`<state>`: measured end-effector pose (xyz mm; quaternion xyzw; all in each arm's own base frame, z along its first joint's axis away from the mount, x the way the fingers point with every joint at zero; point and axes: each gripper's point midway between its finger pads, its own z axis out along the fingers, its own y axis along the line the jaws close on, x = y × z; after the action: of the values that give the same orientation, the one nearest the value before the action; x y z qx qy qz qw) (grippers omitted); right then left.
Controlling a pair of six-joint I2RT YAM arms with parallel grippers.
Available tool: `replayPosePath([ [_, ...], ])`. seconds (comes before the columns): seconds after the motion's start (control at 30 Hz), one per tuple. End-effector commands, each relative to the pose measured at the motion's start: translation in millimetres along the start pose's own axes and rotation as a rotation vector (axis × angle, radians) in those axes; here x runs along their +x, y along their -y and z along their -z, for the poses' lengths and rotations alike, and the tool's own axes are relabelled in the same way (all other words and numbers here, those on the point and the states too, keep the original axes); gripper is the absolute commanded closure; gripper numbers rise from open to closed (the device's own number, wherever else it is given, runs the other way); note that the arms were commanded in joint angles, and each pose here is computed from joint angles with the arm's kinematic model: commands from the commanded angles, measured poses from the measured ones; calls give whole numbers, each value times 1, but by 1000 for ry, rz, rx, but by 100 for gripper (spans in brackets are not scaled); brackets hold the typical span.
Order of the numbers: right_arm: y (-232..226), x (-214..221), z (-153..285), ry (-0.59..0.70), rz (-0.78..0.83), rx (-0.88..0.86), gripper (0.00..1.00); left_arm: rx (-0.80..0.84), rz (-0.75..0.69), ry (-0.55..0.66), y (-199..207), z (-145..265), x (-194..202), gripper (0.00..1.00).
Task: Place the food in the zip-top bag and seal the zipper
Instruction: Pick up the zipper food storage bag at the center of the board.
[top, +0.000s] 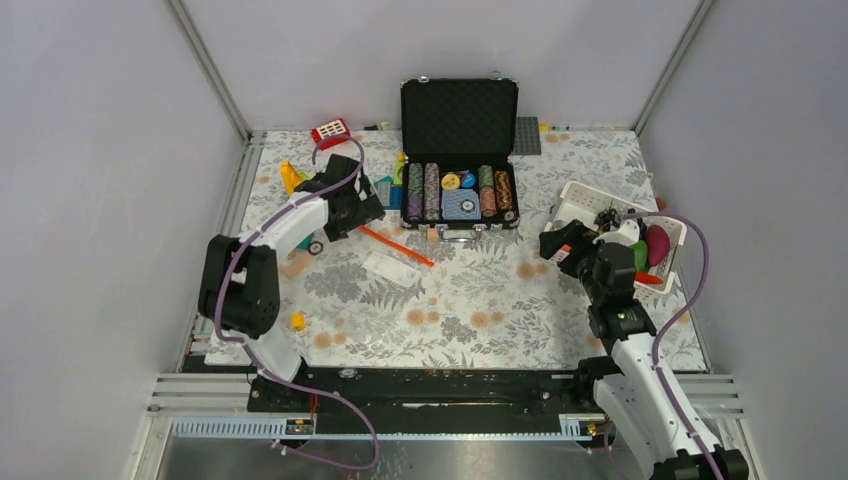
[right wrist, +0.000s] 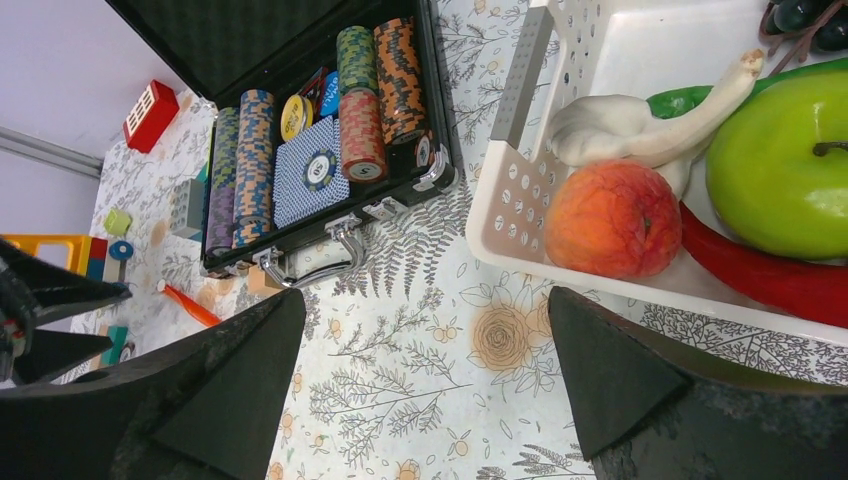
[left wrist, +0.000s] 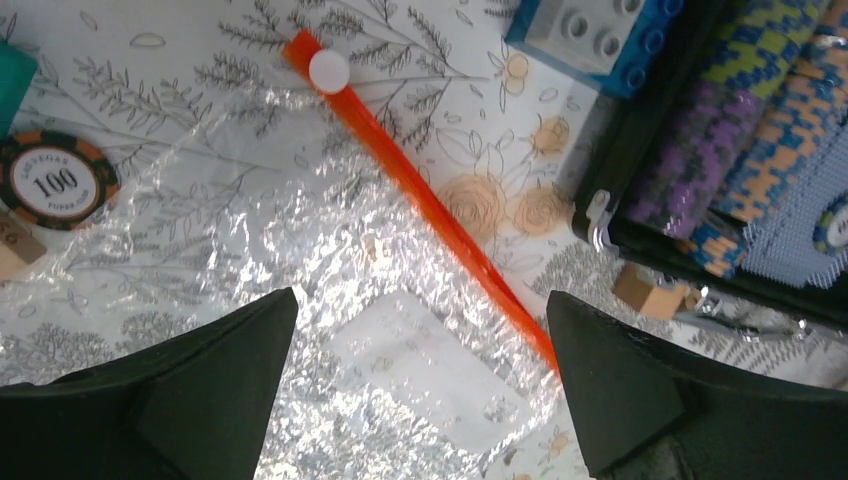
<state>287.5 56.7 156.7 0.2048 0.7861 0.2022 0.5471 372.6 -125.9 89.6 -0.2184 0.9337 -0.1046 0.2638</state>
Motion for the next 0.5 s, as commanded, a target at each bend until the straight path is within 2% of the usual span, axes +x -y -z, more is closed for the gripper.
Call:
replayPosePath([
  [0.0, 2, -11, 3, 64, -5, 6, 0, -131, -3, -15, -3, -7, -13, 1],
  [0.47, 21, -24, 19, 160, -18, 94, 0, -366, -35, -115, -6, -34, 2, 1],
])
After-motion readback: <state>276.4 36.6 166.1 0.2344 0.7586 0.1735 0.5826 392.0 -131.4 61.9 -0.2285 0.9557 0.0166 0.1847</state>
